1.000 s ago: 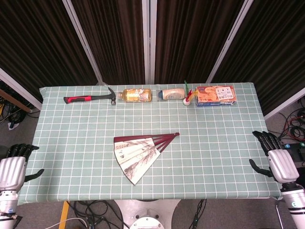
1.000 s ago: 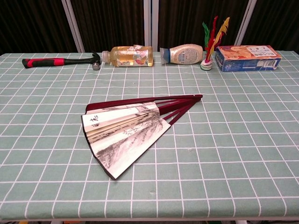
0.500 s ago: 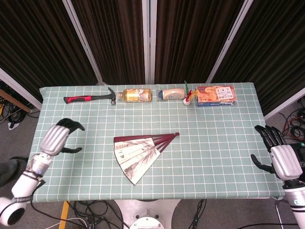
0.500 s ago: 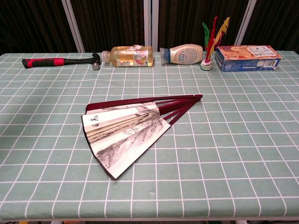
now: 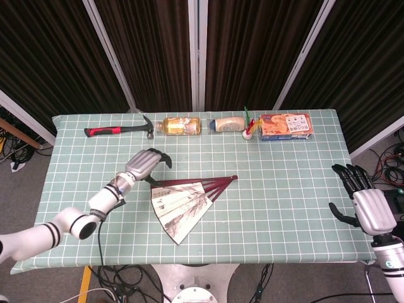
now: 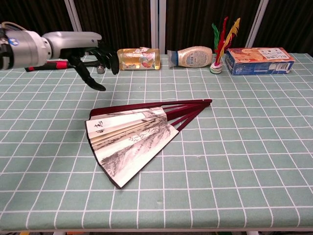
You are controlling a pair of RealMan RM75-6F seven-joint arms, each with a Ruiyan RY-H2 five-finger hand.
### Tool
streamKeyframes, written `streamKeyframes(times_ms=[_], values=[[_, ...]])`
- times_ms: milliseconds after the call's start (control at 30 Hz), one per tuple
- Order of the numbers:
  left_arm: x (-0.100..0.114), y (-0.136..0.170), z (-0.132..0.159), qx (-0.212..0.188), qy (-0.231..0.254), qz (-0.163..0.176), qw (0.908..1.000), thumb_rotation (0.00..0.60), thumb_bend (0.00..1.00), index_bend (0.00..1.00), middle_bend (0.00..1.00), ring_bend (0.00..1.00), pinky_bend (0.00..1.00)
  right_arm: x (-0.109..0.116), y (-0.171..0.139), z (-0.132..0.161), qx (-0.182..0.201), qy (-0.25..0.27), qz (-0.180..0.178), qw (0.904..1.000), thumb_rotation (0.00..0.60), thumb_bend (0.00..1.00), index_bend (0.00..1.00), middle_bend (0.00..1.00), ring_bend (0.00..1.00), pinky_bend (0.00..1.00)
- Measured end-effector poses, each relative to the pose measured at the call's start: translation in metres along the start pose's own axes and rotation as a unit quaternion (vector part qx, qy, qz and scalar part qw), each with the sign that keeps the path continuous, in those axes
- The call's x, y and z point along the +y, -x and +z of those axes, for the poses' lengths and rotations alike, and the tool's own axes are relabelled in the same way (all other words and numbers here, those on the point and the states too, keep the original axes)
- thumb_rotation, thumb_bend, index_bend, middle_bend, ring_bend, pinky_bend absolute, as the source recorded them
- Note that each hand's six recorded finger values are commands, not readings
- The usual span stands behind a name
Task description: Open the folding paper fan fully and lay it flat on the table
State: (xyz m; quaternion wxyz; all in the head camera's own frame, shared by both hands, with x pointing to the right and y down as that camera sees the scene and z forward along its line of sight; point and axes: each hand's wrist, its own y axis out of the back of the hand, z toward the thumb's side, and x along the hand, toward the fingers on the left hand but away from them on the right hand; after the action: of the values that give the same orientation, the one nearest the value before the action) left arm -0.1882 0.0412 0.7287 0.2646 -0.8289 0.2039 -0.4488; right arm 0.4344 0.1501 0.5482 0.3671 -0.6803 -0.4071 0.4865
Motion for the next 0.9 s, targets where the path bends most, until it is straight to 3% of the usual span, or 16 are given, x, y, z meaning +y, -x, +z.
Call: streamKeyframes(times_ms=[233,367,900], values=[[-0.020,-0.036,0.021,0.009,0.022,-0.038,0.9990,0.600,0.24,0.41,0.36,0.27,0.22,-0.001,0.002,0.002,-0.004,0.000,0.001,1.0000,0.600,0.26,0.03,0.09,0.00,0.00],[-0.026,-0.050,0.029,0.012,0.000,-0.052,0.9986,0.600,0.24,0.39,0.38,0.30,0.22,-0.002,0.001,0.001,-0.008,0.000,0.001,1.0000,0.600,0.26,0.03,0.09,0.00,0.00],[-0.047,-0.078,0.040,0.042,0.006,-0.094,0.9947,0.600,0.24,0.36,0.46,0.36,0.22,0.003,-0.005,-0.005,-0.022,-0.004,-0.005,0.9997,0.600,0.26,0.03,0.09,0.00,0.00]])
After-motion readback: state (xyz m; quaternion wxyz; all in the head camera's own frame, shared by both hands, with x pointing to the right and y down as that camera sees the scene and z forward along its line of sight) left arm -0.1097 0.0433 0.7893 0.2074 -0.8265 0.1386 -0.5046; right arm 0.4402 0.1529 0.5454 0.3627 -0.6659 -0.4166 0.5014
